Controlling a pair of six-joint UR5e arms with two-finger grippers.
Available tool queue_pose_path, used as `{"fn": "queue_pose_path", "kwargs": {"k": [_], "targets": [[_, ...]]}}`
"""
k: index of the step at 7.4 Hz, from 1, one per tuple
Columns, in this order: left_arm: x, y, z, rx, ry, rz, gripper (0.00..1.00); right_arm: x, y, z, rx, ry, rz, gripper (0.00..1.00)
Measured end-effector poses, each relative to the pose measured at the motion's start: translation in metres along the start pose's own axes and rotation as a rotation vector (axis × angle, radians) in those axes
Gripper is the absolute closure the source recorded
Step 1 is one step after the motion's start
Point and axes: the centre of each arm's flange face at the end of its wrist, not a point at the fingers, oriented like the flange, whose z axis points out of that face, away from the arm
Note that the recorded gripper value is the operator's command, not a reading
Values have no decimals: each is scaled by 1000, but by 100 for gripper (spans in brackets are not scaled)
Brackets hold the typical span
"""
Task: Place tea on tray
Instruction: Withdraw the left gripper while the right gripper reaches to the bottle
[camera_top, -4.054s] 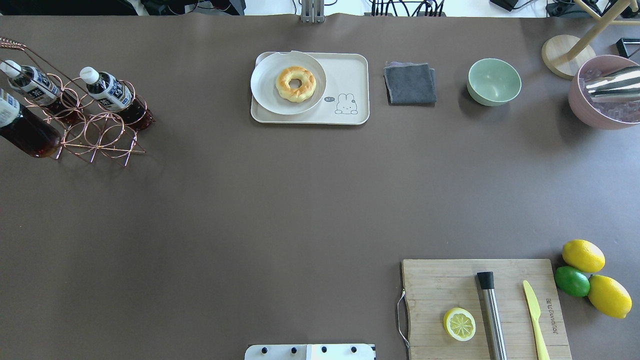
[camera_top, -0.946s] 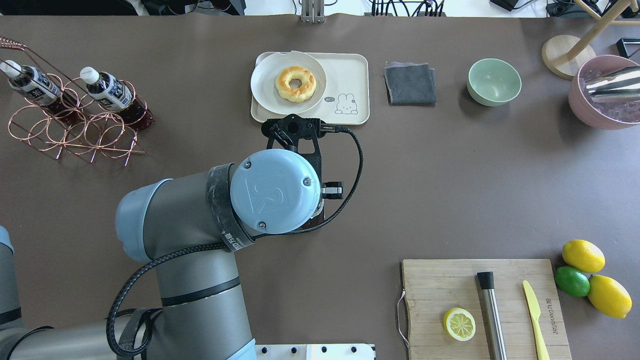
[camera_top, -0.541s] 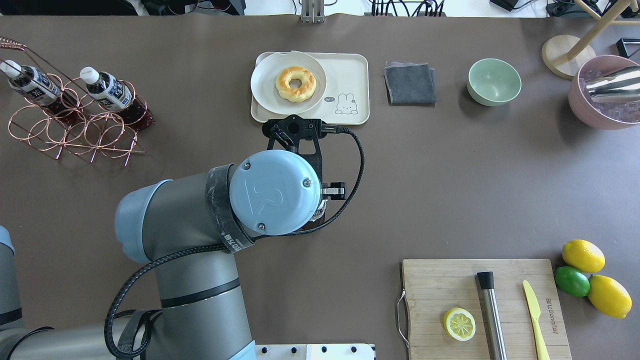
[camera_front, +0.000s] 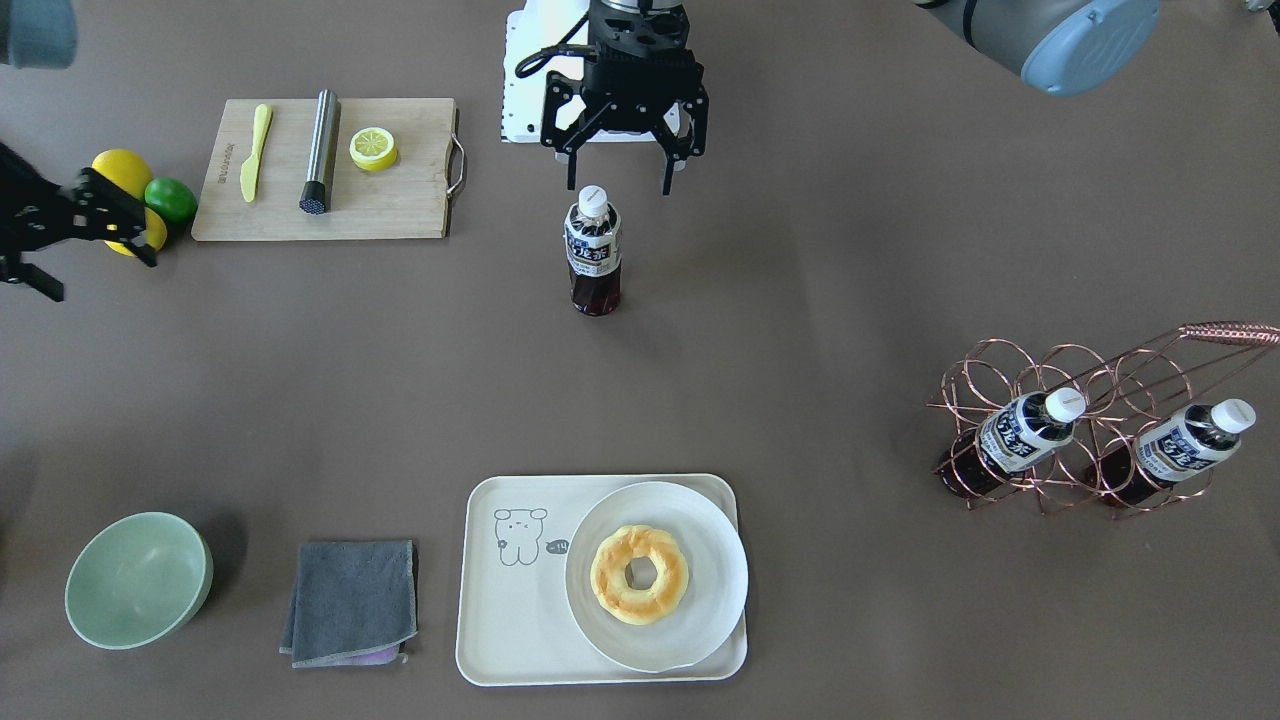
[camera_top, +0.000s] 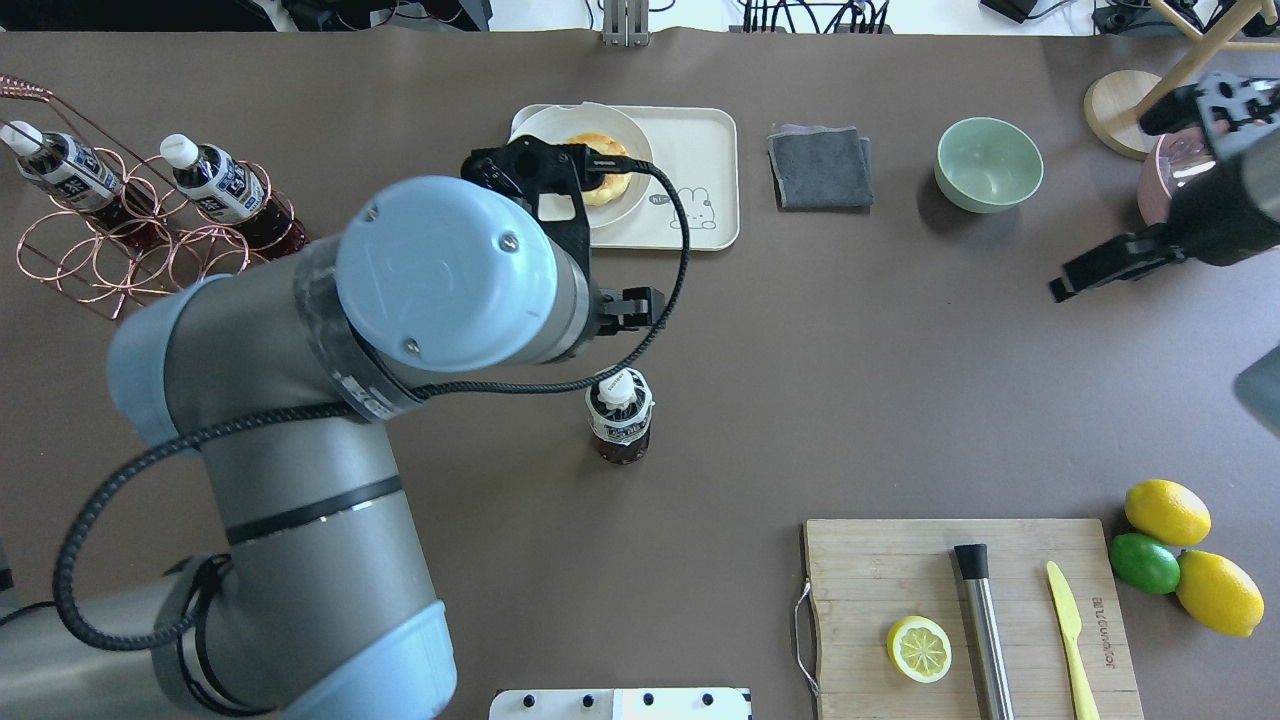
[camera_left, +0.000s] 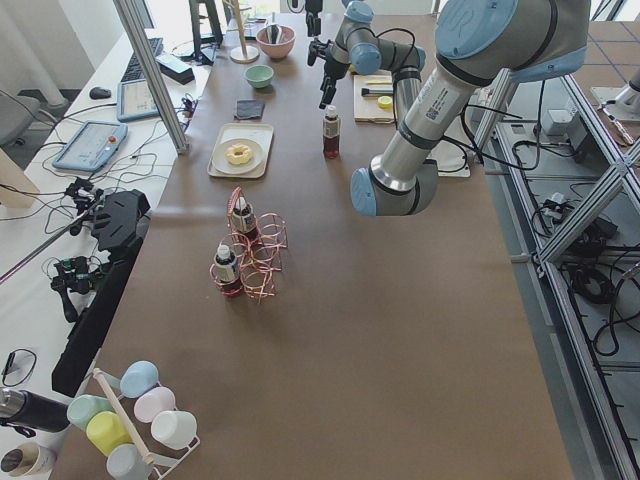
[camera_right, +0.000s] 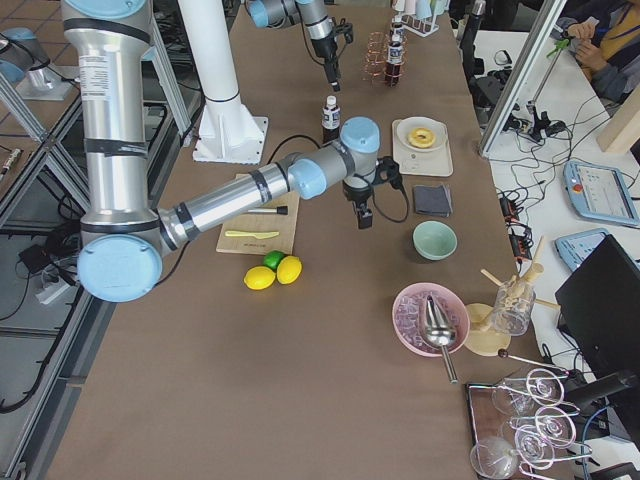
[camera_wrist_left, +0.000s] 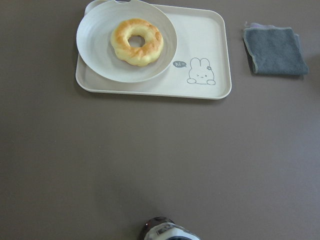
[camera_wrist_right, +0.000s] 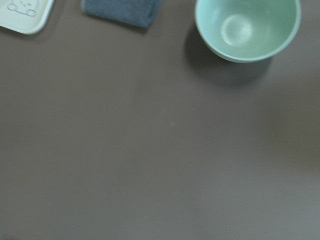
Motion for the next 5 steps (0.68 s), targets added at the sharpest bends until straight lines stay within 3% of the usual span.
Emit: {"fn": "queue_pose_path", "kwargs": {"k": [3, 5], "targets": [[-116, -69, -7, -75, -46, 71, 3, -212, -40, 22, 49, -88, 169, 0], [-204, -110, -25, -126, -58, 100, 3, -319, -47, 10, 62, -80, 223, 2]]}}
